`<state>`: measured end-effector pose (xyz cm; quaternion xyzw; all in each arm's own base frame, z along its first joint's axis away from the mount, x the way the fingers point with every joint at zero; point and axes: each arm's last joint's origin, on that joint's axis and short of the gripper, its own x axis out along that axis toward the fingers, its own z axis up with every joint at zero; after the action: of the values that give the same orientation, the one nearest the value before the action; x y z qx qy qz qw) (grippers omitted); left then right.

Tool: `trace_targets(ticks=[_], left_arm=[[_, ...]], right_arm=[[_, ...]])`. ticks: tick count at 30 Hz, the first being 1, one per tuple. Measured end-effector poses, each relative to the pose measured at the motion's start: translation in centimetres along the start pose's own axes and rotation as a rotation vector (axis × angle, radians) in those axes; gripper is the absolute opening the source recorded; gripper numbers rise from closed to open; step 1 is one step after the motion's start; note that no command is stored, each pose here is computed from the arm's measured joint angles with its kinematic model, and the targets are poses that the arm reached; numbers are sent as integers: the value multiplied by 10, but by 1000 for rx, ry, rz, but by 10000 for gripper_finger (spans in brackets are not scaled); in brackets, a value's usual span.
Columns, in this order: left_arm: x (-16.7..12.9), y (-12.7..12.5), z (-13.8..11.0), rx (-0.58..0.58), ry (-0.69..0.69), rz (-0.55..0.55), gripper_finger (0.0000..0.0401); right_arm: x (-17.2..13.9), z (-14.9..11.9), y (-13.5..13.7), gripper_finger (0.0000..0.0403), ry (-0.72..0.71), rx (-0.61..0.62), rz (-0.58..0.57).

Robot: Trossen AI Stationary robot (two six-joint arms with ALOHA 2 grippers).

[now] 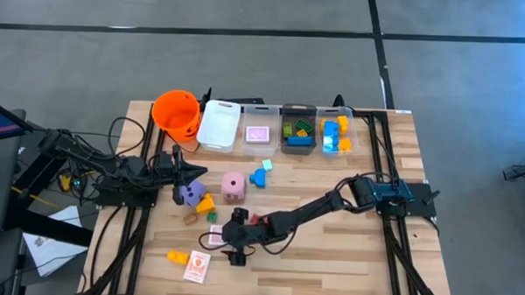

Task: Pick & Place Toys
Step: Put the red game card into the left transparent bin

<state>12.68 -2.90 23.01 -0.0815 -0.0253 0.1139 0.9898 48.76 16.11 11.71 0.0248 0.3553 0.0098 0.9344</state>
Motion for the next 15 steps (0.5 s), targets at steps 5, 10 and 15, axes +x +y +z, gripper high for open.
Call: trace_targets(ticks=[5, 10, 15], left_arm=[[0, 0, 0, 0, 0, 0, 0], [0, 0, 0, 0, 0, 0, 0], [0, 0, 0, 0, 0, 0, 0]], right_arm=[[0, 0, -2, 399, 4, 1, -3], [0, 0, 1, 397, -6, -34, 3], [0, 2, 1, 399, -23, -46, 8]])
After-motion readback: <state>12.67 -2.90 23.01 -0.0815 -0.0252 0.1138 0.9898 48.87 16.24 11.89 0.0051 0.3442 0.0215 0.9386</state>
